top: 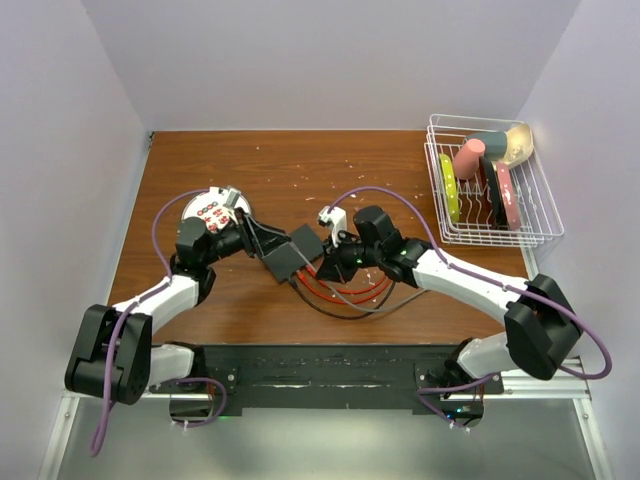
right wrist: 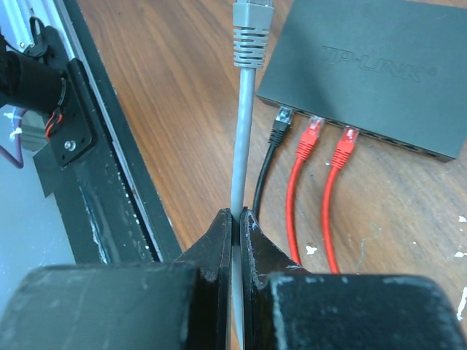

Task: Insert the plug into the switch port

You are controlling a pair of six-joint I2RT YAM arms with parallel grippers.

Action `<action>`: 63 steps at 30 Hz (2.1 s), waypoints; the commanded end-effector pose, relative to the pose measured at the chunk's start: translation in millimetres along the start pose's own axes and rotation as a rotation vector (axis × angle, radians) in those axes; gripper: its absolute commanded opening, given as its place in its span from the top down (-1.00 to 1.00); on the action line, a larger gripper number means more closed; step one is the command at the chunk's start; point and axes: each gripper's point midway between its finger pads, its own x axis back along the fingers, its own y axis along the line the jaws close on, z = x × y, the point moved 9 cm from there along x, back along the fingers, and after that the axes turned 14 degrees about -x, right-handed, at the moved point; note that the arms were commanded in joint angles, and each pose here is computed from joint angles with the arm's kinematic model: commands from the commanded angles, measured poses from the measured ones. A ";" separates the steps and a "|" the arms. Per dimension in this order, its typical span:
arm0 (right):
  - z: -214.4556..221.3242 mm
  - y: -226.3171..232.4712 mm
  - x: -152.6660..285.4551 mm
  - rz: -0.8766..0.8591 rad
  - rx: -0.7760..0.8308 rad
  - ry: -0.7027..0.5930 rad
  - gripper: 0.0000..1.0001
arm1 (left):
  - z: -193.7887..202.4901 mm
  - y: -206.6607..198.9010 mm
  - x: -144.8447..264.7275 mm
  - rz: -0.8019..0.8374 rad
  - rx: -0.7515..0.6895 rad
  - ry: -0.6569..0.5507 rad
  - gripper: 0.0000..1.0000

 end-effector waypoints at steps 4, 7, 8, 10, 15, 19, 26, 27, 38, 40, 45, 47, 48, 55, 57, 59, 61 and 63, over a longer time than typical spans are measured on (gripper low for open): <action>-11.1 21.7 4.9 -0.062 0.035 -0.045 1.00 | -7.1 -9.7 -8.3 0.061 -0.044 -0.030 0.21; -14.3 25.3 7.2 -0.058 0.041 -0.064 1.00 | -7.3 -11.9 -11.4 0.076 -0.054 -0.016 0.52; -15.8 26.7 8.1 -0.054 0.043 -0.074 1.00 | -7.8 -13.1 -12.2 0.082 -0.056 -0.013 0.61; -20.0 30.4 12.6 -0.045 0.048 -0.101 1.00 | -9.3 -16.2 -13.8 0.101 -0.066 -0.011 1.00; -24.7 33.9 18.8 -0.028 0.046 -0.133 0.73 | -11.2 -19.1 -15.4 0.107 -0.076 0.000 1.00; -32.9 38.9 28.5 0.014 0.035 -0.193 0.06 | -18.2 -20.8 -15.6 0.076 -0.056 -0.014 1.00; -61.7 60.4 35.7 0.250 0.047 -0.354 -0.63 | -39.9 -23.7 -18.3 -0.110 0.058 -0.001 1.00; -67.8 66.1 36.0 0.259 0.052 -0.376 -0.64 | -44.3 -26.2 -17.5 -0.135 0.064 -0.017 1.00; -80.4 90.4 -10.2 0.353 0.086 -0.412 -0.44 | -64.5 -42.0 -12.1 -0.146 0.065 -0.037 1.00; -84.9 90.5 -14.6 0.375 0.083 -0.430 -0.35 | -64.3 -43.0 -12.3 -0.137 0.064 -0.034 1.00; -95.9 92.8 -18.9 0.399 0.082 -0.465 -0.08 | -64.3 -44.5 -12.0 -0.123 0.063 -0.033 1.00; -96.7 90.1 -23.5 0.421 0.084 -0.465 0.05 | -65.6 -45.6 -11.7 -0.119 0.063 -0.036 1.00; -99.8 91.2 -23.5 0.426 0.083 -0.473 0.39 | -66.3 -46.2 -11.5 -0.117 0.059 -0.038 1.00; -101.8 88.2 -30.0 0.456 0.105 -0.457 1.00 | -68.3 -48.5 -11.2 -0.099 0.048 -0.038 1.00; -100.0 87.5 -27.1 0.461 0.112 -0.450 1.00 | -70.0 -50.1 -10.2 -0.095 0.035 -0.044 1.00; -96.3 85.7 -23.3 0.465 0.121 -0.444 1.00 | -73.4 -53.4 -8.2 -0.090 0.013 -0.055 0.31; -94.3 88.4 -13.0 0.446 0.140 -0.438 1.00 | -76.7 -54.2 -5.5 -0.117 -0.001 -0.059 -0.43; -89.6 89.5 0.1 0.429 0.156 -0.434 1.00 | -82.3 -56.3 -1.0 -0.150 -0.048 -0.077 -0.58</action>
